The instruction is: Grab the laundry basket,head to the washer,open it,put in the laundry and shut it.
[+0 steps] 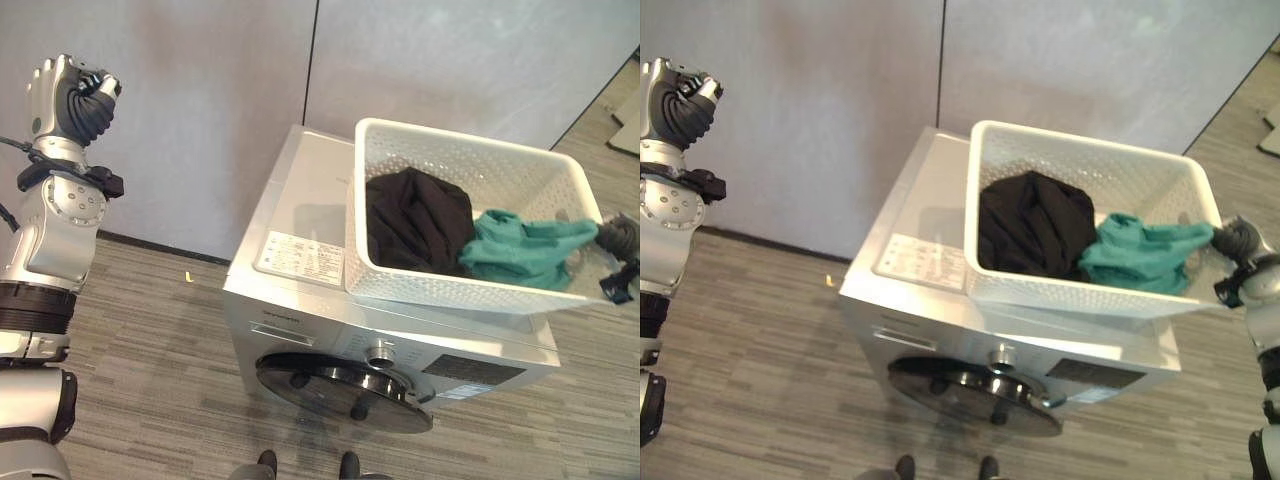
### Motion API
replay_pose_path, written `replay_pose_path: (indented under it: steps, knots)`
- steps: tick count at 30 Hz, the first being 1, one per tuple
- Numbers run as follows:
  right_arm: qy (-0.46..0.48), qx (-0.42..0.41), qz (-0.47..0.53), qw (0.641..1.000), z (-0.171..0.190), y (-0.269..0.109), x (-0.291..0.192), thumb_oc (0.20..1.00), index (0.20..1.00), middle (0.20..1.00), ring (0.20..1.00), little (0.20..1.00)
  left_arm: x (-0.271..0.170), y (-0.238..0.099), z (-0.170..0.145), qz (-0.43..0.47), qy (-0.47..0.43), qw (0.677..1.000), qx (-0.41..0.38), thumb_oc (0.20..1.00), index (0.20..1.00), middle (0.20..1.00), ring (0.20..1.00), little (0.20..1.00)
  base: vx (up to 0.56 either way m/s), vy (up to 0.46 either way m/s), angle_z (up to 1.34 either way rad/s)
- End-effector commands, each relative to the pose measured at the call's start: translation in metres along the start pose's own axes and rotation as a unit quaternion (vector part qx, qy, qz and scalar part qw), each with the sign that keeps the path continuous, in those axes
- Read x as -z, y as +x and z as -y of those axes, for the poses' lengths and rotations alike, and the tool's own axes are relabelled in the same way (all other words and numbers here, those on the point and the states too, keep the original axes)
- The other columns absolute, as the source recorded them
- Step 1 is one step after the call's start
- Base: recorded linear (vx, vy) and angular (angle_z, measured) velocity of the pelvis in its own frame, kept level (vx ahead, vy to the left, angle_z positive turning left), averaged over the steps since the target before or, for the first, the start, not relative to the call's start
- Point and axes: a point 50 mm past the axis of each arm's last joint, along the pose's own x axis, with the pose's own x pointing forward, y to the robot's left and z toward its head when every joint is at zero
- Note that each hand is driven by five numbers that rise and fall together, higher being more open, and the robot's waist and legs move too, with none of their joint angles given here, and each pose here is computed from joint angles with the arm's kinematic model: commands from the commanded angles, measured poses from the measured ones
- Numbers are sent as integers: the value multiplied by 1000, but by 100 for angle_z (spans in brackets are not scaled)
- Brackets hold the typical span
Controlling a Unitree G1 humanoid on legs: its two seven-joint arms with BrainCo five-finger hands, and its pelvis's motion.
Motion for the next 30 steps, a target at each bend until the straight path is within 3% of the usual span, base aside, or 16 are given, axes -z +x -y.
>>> replay_pose_path:
  steps: [1, 2, 3, 4, 13, 14, 15, 16, 22, 30]
  knots:
    - [-1, -1, -3, 1000, -2, 5, -2, 325, 325, 325, 325, 325, -17, 5, -6, 26, -54, 998, -31, 200, 200, 200, 200, 200, 29, -34, 9]
    - [-8, -7, -4, 1000, -3, 5, -3, 526, 526, 526, 526, 526, -14, 2, -4, 22, -56, 998, -27, 200, 200, 200, 200, 200, 32, -23, 17]
    - [-13, -13, -8, 1000, -4, 5, -2, 884, 884, 884, 884, 884, -11, -1, -3, 19, -55, 998, -22, 200, 200, 200, 200, 200, 26, -12, 19]
    - [-16, -15, -12, 1000, -4, 5, 0, 1000, 1000, 1000, 1000, 1000, -10, -3, -1, 17, -55, 998, -18, 200, 200, 200, 200, 200, 18, -3, 14]
    - [-24, -66, -38, 997, -12, 4, 9, 1000, 1000, 1000, 1000, 1000, 16, -23, 8, -38, -94, 995, 0, 200, 200, 200, 200, 200, 12, 14, 6]
    - [-1, -63, -32, 997, -13, 4, 9, 1000, 1000, 1000, 1000, 1000, 18, -25, 9, -41, -104, 994, 1, 567, 567, 567, 567, 567, 0, 21, 4]
    - [33, -58, -26, 997, -14, 4, 7, 1000, 1000, 1000, 1000, 1000, 19, -26, 9, -44, -117, 992, -2, 1000, 1000, 1000, 1000, 1000, 10, 31, 2]
    - [111, -43, -5, 993, -18, 6, 0, 1000, 1000, 1000, 1000, 1000, 22, -28, 9, -48, -129, 990, -5, 1000, 1000, 1000, 1000, 1000, 0, 0, 0]
    - [289, 31, 63, 955, -8, 13, -32, 1000, 1000, 1000, 1000, 1000, 28, -27, 7, -62, -152, 986, -25, 1000, 1000, 1000, 1000, 1000, -2, 21, -10]
    - [379, 126, 160, 903, 37, -5, -43, 1000, 1000, 1000, 1000, 1000, 59, -51, -15, -86, -110, 989, -52, 1000, 1000, 1000, 1000, 1000, -11, 16, -8]
